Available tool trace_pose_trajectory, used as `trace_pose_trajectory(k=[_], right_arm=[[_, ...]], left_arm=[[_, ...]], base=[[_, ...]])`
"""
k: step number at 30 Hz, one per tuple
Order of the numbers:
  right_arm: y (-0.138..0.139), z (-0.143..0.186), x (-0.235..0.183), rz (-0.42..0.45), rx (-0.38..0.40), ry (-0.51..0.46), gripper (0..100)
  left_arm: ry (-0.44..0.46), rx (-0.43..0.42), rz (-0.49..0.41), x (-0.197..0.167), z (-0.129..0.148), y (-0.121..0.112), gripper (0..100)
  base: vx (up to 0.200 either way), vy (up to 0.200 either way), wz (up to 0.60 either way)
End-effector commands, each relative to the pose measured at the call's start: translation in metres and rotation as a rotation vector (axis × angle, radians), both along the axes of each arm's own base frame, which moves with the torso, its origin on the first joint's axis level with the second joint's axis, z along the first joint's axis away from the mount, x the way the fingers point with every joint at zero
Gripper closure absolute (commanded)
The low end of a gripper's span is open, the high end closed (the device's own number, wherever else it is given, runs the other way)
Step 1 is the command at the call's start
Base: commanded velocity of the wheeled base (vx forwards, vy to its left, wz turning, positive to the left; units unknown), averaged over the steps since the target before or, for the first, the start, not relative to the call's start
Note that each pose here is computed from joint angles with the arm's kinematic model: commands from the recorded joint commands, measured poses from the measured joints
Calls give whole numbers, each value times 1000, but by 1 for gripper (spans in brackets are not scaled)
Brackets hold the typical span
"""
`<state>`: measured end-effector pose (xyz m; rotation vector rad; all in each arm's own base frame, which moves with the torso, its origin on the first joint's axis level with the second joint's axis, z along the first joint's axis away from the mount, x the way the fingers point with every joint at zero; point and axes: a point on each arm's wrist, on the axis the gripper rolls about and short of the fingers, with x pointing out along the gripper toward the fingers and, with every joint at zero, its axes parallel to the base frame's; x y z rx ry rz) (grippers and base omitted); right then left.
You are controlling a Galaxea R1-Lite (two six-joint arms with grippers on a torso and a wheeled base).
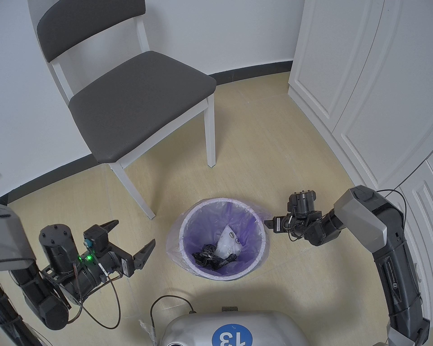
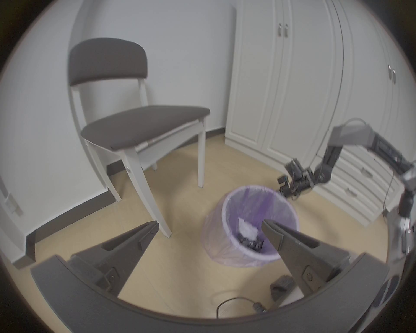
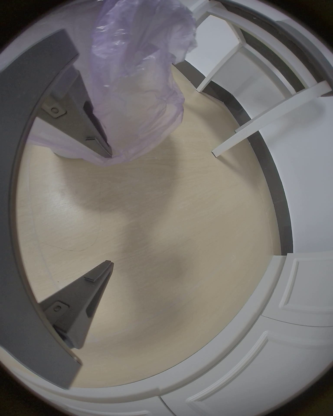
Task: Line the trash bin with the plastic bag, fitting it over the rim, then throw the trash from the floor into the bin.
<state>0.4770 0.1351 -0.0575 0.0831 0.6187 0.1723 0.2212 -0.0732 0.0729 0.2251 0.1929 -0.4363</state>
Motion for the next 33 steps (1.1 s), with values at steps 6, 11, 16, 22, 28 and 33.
trace_pose_trajectory(k=[6,11,16,22,28,33], right_arm=[[-13,33,-20,-10,-5,-35,0],[-15,42,-26,11,-34,-49,0],[-14,54,-26,23,-42,-84,0],[-15,62,-30,39,-57,-95,0],[-18,59,-36,50,-83,-90,0],[-25,57,-36,59,-78,-90,0]], left_arm=[[177,99,-181,56,-92,36,0],[180,112,-276,77,-128,33,0],[119,114,-356,101,-145,26,0],[106,93,-442,127,-148,12,0],[83,82,-490,142,-146,3,0],[93,76,-500,151,-145,1,0]], base=[[0,0,0],[0,0,0],[0,0,0],[0,0,0],[0,0,0],[0,0,0]])
